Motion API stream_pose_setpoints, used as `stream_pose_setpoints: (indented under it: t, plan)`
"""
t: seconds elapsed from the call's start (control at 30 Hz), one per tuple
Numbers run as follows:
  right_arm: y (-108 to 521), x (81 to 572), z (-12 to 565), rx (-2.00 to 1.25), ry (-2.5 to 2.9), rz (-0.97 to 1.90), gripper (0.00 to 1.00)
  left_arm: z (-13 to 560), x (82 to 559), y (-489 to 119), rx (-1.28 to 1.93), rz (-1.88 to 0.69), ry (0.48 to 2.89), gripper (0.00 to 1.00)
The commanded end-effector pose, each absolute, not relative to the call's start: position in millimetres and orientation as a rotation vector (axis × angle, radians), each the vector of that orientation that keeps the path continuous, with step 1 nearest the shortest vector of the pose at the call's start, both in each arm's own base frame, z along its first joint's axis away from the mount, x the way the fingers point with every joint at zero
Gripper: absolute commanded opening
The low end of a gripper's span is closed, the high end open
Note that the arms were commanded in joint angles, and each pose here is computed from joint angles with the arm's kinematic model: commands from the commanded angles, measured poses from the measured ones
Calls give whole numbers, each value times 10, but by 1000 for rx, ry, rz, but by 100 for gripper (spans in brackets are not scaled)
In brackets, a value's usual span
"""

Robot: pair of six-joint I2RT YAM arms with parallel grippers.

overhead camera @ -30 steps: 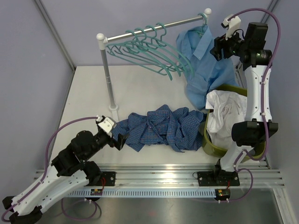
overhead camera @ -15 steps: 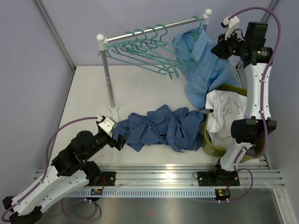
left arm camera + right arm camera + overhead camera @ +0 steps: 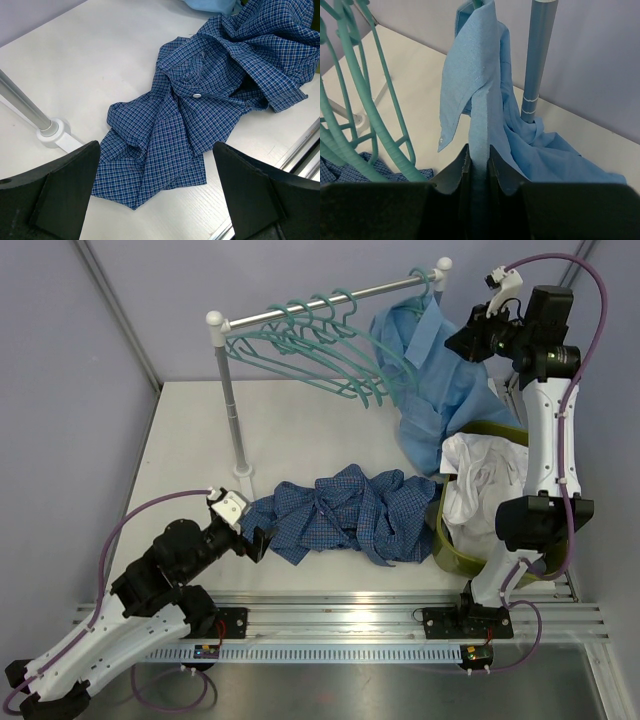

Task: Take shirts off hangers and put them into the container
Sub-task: Grab a hanger with a shirt on it with the right arm

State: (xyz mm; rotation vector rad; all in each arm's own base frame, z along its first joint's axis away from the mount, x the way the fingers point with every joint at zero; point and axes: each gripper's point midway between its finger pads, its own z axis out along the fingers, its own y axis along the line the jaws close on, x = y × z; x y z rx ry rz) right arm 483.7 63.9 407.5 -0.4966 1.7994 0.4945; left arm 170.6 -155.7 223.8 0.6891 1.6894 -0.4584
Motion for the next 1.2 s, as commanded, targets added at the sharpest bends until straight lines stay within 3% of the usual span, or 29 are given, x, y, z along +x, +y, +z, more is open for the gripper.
stream_pose_setpoints:
  t: [0.0, 0.53, 0.83, 1.17]
  plan:
    - [780, 4538, 4861, -514, 1571, 517, 0, 2338, 1718, -1603, 683, -483, 1644, 99]
    - [905, 4154, 5009, -628, 1465, 512, 0, 2341, 1710, -1604, 683, -488, 1643, 99]
    - [794, 4043, 4554, -676, 1560, 413, 0, 2351, 1706, -1600, 679, -491, 1640, 99]
    - [772, 3583, 3538, -770, 1778, 434, 0, 2348, 1697, -1627, 689, -503, 1641, 99]
